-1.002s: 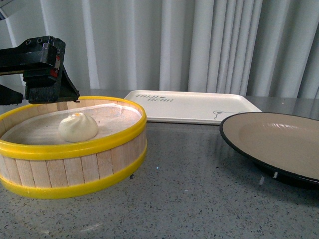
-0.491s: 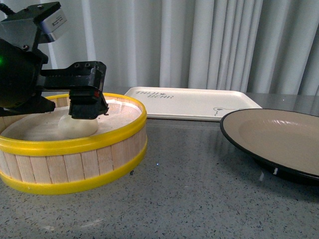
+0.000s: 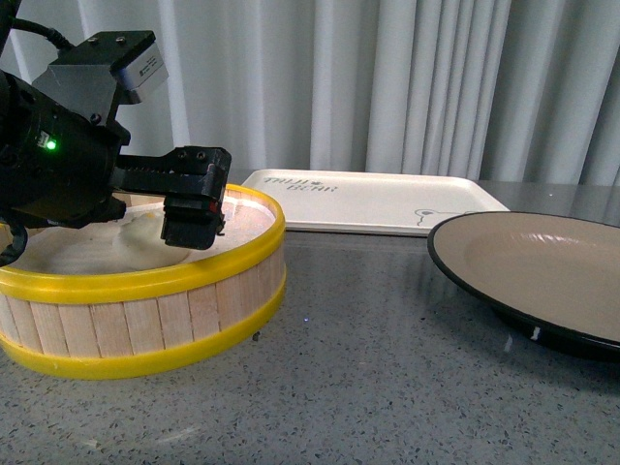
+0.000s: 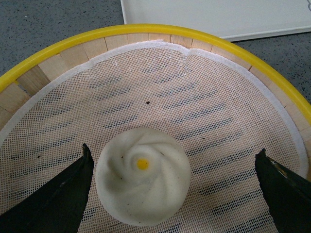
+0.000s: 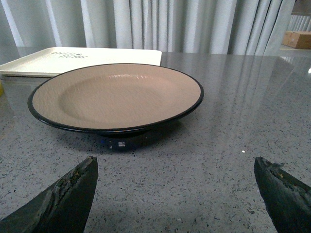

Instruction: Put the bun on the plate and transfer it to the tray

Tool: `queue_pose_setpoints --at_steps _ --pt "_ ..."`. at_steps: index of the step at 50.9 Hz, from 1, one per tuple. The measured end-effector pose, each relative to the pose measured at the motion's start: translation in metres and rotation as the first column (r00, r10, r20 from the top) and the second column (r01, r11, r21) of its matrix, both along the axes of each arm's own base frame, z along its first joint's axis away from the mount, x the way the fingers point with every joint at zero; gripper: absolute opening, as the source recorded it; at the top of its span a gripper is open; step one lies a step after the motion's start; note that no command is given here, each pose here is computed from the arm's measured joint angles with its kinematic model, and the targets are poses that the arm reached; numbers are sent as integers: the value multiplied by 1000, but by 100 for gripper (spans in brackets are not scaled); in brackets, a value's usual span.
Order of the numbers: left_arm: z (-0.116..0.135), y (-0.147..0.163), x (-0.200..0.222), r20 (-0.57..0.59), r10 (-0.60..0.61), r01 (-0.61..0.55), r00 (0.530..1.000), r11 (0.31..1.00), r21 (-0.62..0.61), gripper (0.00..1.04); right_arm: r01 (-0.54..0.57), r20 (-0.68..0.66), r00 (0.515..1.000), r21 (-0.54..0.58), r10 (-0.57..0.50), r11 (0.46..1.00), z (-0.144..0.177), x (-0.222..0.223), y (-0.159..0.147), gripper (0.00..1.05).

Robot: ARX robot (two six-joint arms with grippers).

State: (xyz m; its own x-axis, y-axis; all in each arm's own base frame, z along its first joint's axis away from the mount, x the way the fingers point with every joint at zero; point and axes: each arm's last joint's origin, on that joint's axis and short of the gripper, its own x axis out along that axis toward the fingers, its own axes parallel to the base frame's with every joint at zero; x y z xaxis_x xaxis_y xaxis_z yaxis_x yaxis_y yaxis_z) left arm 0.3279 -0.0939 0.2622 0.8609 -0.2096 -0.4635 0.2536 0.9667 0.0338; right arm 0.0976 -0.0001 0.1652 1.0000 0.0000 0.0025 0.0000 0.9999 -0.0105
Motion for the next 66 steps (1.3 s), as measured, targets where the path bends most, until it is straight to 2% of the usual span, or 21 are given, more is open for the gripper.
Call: queue_pose_setpoints --at_steps 40,45,50,66 --pt "-10 -2 15 10 54 -55 998 997 47 98 0 0 1000 0 0 1000 0 0 0 96" --pt "-11 -2 16 9 57 -58 998 997 56 84 0 0 1000 0 0 1000 0 0 0 96" --pt "-12 -2 16 6 56 -57 998 997 57 65 0 0 1000 0 0 1000 0 0 0 96" --pt "-9 -3 13 -1 43 -43 999 998 40 24 0 0 1000 0 0 1000 0 0 0 96"
